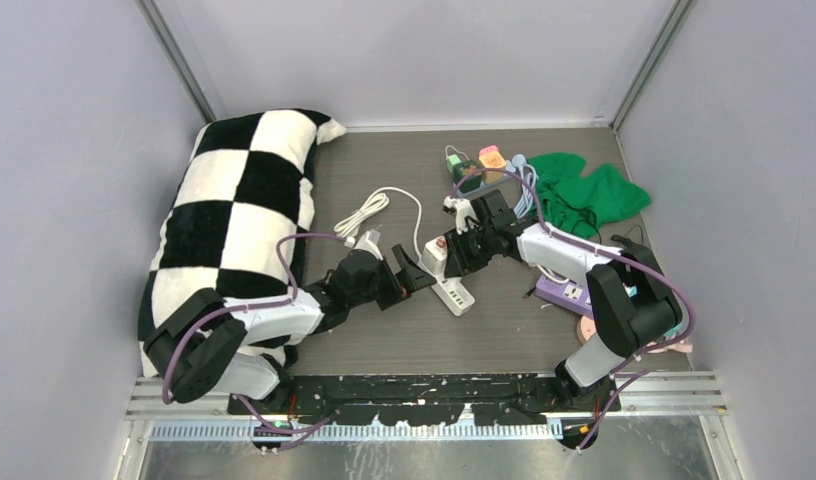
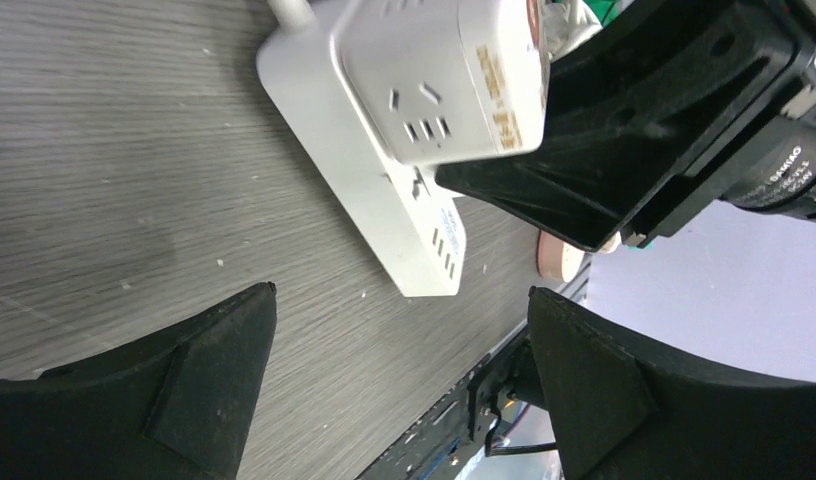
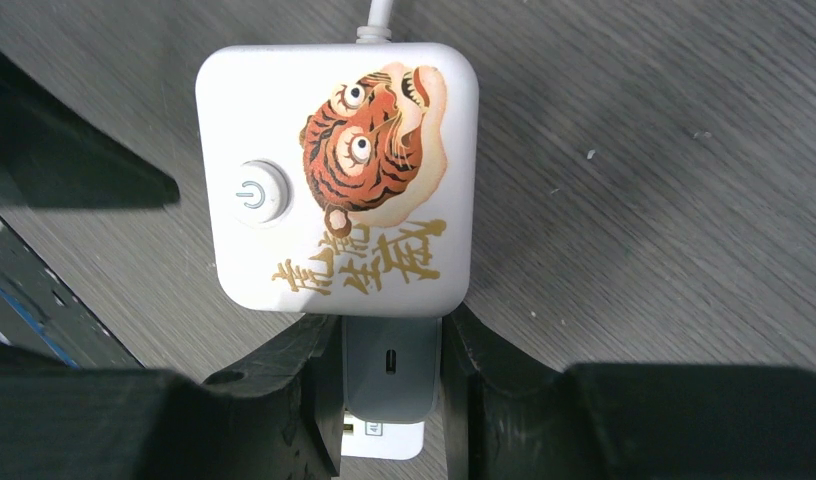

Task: Pull the plug off the socket
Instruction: Remove the plug from the socket.

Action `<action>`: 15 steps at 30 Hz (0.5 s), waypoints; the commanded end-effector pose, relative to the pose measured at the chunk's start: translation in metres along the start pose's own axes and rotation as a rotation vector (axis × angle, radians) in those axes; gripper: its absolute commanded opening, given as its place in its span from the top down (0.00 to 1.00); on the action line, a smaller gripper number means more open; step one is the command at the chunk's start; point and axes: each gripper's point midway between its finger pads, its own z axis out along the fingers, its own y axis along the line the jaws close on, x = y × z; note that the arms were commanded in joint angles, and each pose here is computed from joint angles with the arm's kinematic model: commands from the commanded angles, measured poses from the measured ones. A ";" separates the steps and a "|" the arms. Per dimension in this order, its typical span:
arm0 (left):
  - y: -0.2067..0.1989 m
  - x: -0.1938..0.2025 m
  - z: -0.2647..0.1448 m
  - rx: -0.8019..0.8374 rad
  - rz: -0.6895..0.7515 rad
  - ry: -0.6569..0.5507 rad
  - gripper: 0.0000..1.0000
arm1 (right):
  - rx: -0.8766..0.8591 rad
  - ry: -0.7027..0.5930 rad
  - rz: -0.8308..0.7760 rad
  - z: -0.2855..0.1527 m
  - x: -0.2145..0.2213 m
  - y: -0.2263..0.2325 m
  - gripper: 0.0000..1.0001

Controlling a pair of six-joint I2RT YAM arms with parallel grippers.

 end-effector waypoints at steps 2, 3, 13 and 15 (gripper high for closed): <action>-0.021 0.010 0.014 0.101 -0.070 0.022 0.11 | 0.048 -0.084 0.171 0.011 -0.022 -0.010 0.99; -0.022 0.013 0.018 0.107 -0.072 0.035 0.12 | 0.043 -0.090 0.191 0.012 -0.023 -0.009 0.99; -0.008 0.031 0.036 0.075 -0.082 0.082 0.14 | -0.021 -0.107 0.288 0.014 -0.026 -0.008 0.99; -0.010 0.032 0.042 0.086 -0.077 0.087 0.18 | -0.031 -0.103 0.290 0.015 -0.026 -0.007 0.99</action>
